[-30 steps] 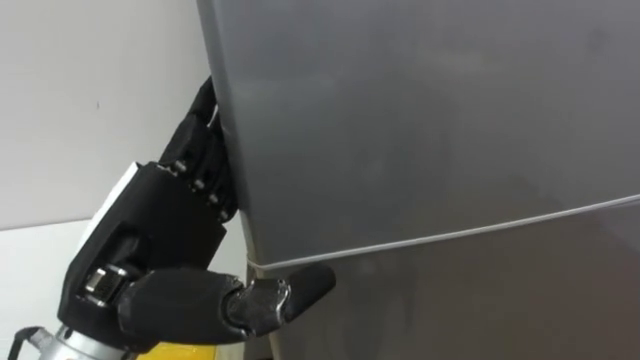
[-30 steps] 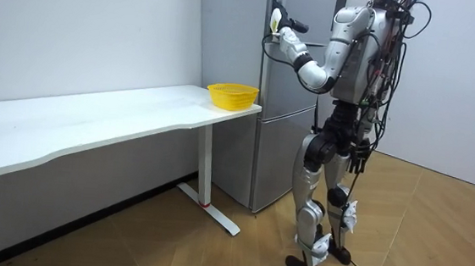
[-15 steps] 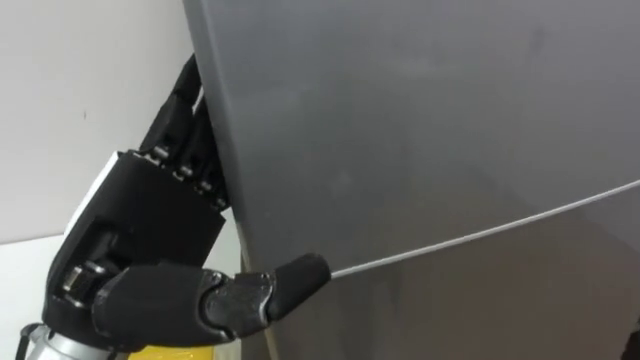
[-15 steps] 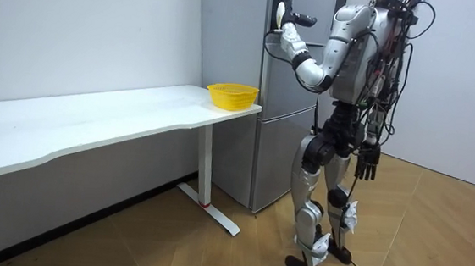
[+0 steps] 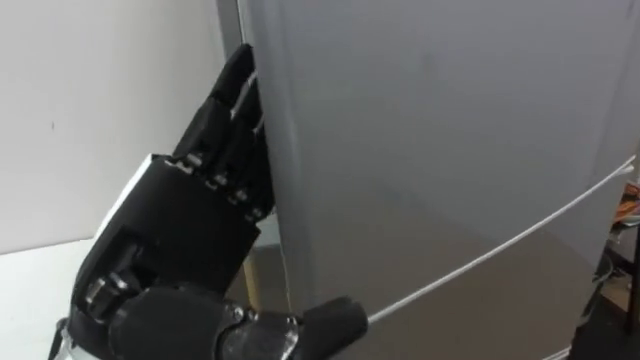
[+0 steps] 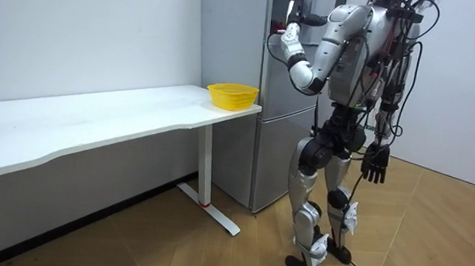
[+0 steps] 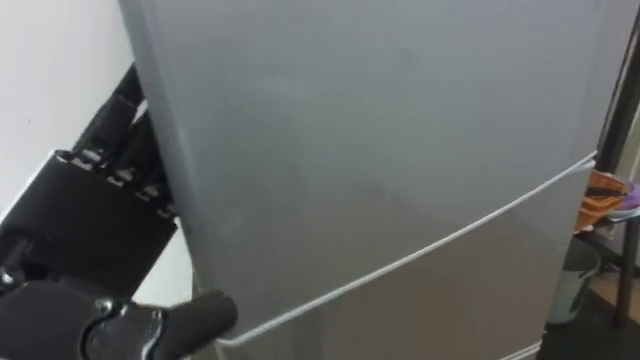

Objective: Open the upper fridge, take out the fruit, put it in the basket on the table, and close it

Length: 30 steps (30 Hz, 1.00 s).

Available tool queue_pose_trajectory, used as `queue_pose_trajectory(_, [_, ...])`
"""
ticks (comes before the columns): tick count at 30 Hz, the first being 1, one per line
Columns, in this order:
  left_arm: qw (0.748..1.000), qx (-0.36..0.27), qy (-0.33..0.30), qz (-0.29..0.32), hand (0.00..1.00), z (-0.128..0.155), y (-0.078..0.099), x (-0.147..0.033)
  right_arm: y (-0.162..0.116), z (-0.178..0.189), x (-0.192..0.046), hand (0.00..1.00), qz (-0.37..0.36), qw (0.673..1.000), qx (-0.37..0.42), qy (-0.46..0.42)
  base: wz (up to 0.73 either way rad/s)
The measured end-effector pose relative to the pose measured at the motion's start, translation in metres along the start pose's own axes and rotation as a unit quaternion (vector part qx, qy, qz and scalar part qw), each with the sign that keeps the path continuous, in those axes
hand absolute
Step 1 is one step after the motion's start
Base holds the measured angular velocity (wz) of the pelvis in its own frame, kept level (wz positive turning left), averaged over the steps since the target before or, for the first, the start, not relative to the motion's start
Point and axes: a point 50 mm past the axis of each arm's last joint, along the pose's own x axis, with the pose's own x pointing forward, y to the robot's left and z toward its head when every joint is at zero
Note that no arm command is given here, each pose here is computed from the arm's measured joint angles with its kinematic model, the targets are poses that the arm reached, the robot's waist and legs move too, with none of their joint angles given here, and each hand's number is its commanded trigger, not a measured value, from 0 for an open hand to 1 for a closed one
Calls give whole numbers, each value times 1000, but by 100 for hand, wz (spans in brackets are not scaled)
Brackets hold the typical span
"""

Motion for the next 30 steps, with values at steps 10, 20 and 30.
queue_pose_trajectory(10, [988,-61,-10,-143,0,-7,-24,13,-5,14,-1,0,-5,1000,9,-21,-9])
queue_pose_trajectory(20, [963,-96,2,-252,0,-14,-47,32,-7,16,-2,0,-13,999,16,-28,-17])
queue_pose_trajectory(30, [948,-100,25,-301,0,-17,-53,31,-4,13,-1,0,3,999,31,-30,-10])
